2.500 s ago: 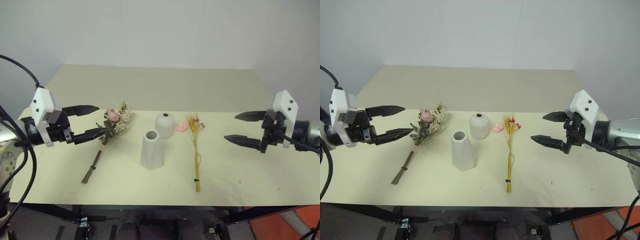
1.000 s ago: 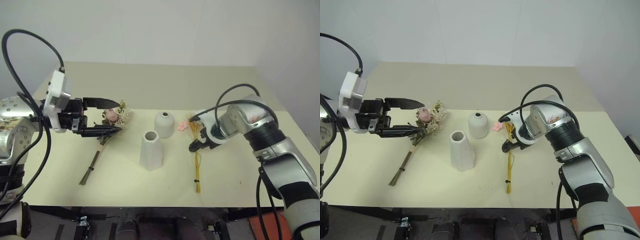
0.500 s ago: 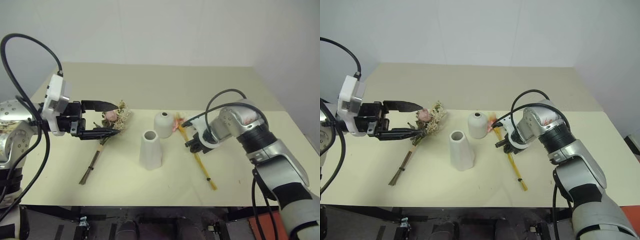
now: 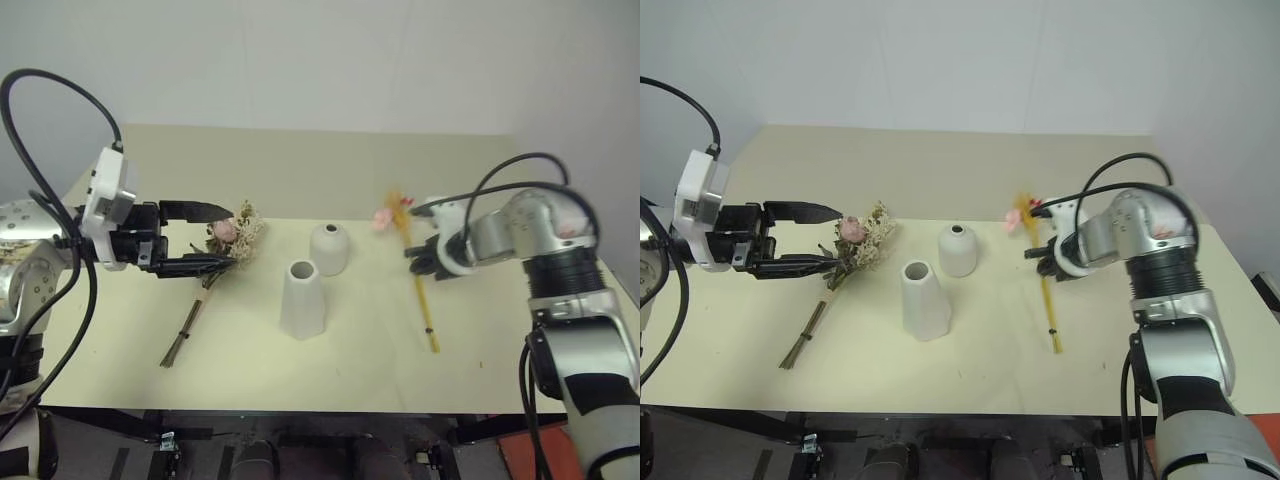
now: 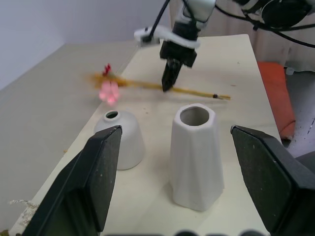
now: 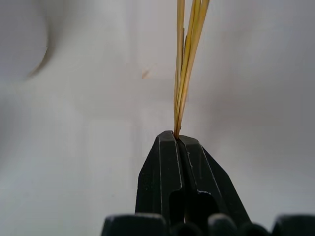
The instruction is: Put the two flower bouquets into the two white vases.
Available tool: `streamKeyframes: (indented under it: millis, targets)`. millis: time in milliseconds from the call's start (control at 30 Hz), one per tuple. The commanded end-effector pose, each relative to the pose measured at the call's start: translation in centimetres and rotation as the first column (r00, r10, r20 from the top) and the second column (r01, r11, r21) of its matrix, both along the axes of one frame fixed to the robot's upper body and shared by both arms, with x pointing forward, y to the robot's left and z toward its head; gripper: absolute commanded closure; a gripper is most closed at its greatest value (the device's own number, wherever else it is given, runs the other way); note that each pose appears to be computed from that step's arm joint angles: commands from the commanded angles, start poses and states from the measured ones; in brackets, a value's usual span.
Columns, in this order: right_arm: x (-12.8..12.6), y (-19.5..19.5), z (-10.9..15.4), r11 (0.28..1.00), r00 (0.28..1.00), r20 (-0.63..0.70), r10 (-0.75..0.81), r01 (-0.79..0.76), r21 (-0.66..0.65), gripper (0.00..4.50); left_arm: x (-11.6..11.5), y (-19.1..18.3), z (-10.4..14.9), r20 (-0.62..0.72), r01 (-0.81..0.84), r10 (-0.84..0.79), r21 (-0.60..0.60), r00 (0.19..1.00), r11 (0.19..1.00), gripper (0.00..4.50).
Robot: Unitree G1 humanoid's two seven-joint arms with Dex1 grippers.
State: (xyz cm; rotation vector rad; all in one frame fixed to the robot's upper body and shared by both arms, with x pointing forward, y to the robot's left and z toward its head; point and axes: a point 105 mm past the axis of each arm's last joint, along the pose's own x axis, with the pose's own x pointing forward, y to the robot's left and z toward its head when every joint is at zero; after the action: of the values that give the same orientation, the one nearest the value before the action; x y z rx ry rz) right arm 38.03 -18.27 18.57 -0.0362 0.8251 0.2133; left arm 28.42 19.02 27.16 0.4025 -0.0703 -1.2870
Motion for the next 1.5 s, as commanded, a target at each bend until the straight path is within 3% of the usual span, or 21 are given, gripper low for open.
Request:
streamKeyframes:
  millis: [33, 167, 300, 400, 600, 933, 1500]
  targets:
    - [-0.1, -0.4, 4.4, 0.997, 0.973, 0.228, -0.038, 0.023, 0.068, 4.49, 0.0, -0.1, 1.0, 0.045, 0.011, -0.012, 0.019, 0.999, 1.0, 0.65]
    - [0.2, 0.5, 9.0, 0.994, 0.826, 0.559, -0.067, 0.007, 0.109, 4.49, 0.5, -0.3, 1.5, 0.049, 0.016, -0.017, 0.014, 0.999, 1.0, 0.65]
    - [0.6, 2.0, 11.3, 0.978, 0.712, 0.699, -0.063, -0.096, 0.186, 4.49, 0.7, -0.6, 2.1, 0.039, 0.044, -0.045, 0.006, 0.998, 0.999, 0.65]
    - [0.4, 4.0, 13.0, 0.964, 0.581, 0.814, -0.007, -0.213, 0.16, 4.49, 1.1, -0.7, 2.1, 0.0, 0.031, -0.031, 0.016, 1.0, 0.999, 0.65]
    - [-0.3, 7.6, 15.3, 0.915, 0.414, 0.91, 0.034, -0.379, 0.138, 4.49, 1.9, -0.5, 2.2, -0.07, -0.07, 0.072, 0.035, 0.995, 0.997, 0.65]
    - [0.1, 12.1, 15.7, 0.866, 0.345, 0.937, 0.05, -0.482, 0.131, 4.49, 1.7, 0.5, 2.2, -0.075, -0.158, 0.163, 0.072, 0.984, 0.985, 0.65]
    - [0.4, 13.7, 12.7, 0.851, 0.398, 0.912, 0.096, -0.508, 0.132, 4.49, 0.9, 0.8, 2.2, -0.072, -0.174, 0.18, 0.084, 0.981, 0.981, 0.65]
